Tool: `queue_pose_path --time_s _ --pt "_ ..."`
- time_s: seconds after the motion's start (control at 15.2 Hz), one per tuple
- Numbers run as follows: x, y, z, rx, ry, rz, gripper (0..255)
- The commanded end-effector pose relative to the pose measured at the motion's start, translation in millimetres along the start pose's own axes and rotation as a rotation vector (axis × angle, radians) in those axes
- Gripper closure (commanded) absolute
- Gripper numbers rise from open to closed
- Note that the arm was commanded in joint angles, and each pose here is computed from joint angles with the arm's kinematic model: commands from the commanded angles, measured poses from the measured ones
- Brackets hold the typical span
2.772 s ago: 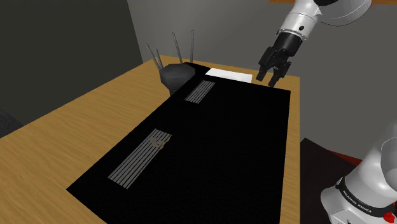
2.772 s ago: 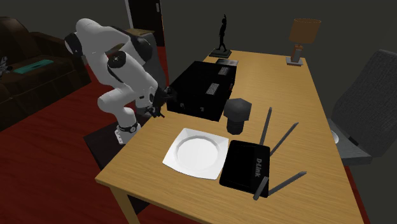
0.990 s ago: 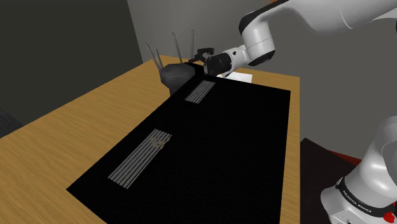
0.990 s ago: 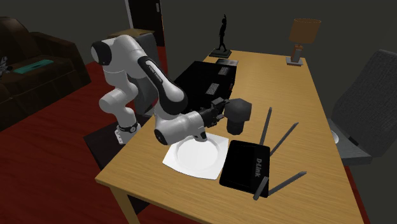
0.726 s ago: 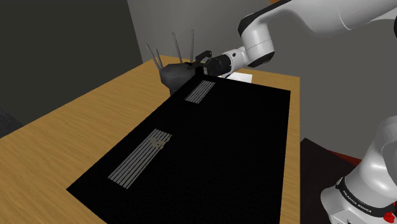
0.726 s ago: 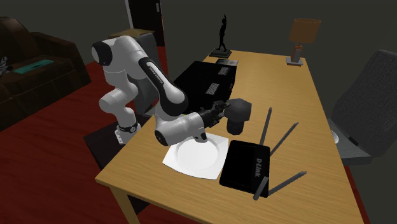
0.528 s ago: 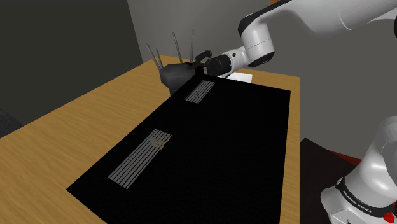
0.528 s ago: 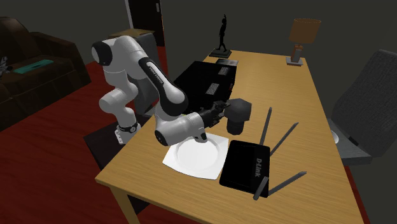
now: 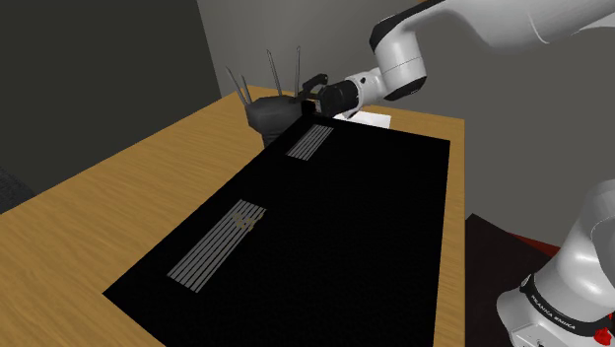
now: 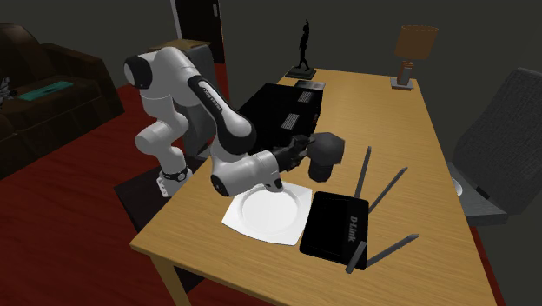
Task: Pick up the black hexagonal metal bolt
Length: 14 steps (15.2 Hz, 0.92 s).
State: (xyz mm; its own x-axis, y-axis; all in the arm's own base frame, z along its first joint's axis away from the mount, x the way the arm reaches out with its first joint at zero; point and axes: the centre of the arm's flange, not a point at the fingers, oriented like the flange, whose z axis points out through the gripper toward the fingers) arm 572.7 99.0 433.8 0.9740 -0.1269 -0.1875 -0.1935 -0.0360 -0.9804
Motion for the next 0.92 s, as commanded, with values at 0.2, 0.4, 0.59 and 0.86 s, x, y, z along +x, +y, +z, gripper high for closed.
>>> queue_pose_path --time_s 0.2,0.4,0.59,0.86 --pt "-5 -25 -2 0.001 0.000 -0.001 255" --pt "-8 -41 -3 0.001 0.000 -0.001 255" --pt "-11 -56 -4 0.001 0.000 -0.001 255" --pt "-13 -67 -5 0.001 0.000 -0.001 255"
